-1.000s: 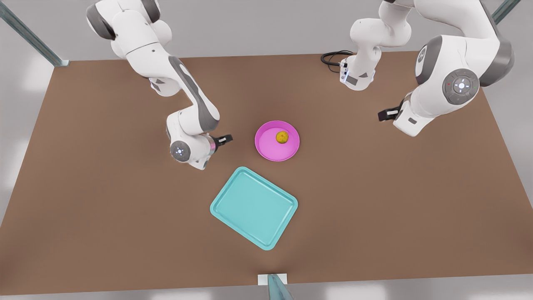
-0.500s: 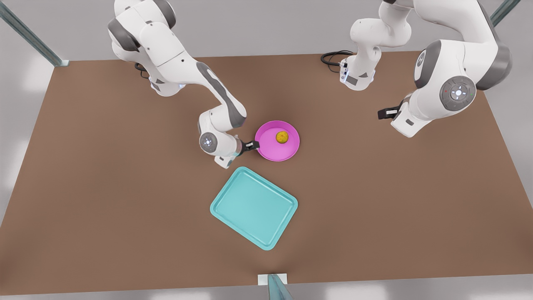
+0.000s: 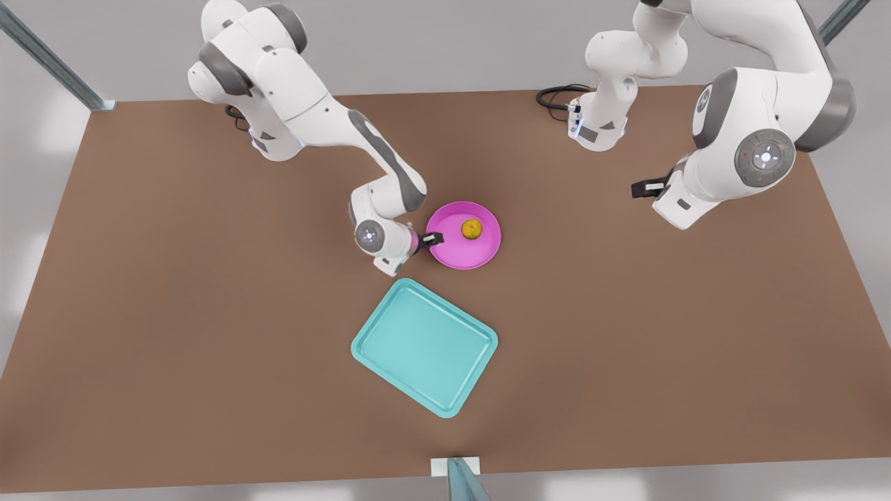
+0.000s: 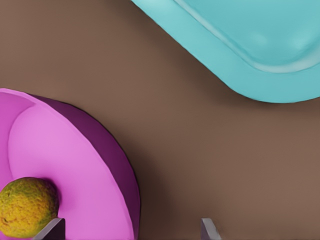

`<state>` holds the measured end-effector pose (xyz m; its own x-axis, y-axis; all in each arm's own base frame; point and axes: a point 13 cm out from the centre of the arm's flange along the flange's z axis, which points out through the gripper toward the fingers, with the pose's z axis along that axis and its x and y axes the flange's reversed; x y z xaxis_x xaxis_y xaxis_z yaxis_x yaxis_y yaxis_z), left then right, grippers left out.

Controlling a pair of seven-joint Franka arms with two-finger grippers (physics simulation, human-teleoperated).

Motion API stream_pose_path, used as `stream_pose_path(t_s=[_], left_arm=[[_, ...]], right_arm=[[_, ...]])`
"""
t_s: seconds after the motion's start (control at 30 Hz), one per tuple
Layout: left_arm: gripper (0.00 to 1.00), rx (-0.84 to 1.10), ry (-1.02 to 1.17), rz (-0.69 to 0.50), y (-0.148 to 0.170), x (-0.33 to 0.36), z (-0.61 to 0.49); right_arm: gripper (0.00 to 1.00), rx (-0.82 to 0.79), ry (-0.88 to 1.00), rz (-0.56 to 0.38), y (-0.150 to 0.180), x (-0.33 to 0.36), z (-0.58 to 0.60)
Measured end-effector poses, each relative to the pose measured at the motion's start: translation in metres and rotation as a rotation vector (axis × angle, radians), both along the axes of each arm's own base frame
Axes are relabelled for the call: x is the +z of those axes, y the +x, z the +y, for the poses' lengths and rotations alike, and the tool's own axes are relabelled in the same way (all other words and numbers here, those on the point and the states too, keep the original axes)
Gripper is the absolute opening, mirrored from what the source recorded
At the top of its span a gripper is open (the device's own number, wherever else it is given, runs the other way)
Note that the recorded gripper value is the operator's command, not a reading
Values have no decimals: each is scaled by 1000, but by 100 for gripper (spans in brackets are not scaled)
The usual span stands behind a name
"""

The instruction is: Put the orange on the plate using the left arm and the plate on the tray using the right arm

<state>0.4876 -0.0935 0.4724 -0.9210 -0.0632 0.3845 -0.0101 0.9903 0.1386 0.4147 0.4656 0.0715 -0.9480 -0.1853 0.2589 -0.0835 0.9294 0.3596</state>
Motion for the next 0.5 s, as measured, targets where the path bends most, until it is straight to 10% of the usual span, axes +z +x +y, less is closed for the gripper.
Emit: stream_pose_path(t_s=[0.33, 0.5], left_arm=[[100, -8, -3, 4, -1, 0, 0], [100, -10, -3, 10, 0, -2, 0]], right_arm=[[100, 36, -8, -9, -17, -23, 27], [60, 33, -6, -13, -16, -25, 27]])
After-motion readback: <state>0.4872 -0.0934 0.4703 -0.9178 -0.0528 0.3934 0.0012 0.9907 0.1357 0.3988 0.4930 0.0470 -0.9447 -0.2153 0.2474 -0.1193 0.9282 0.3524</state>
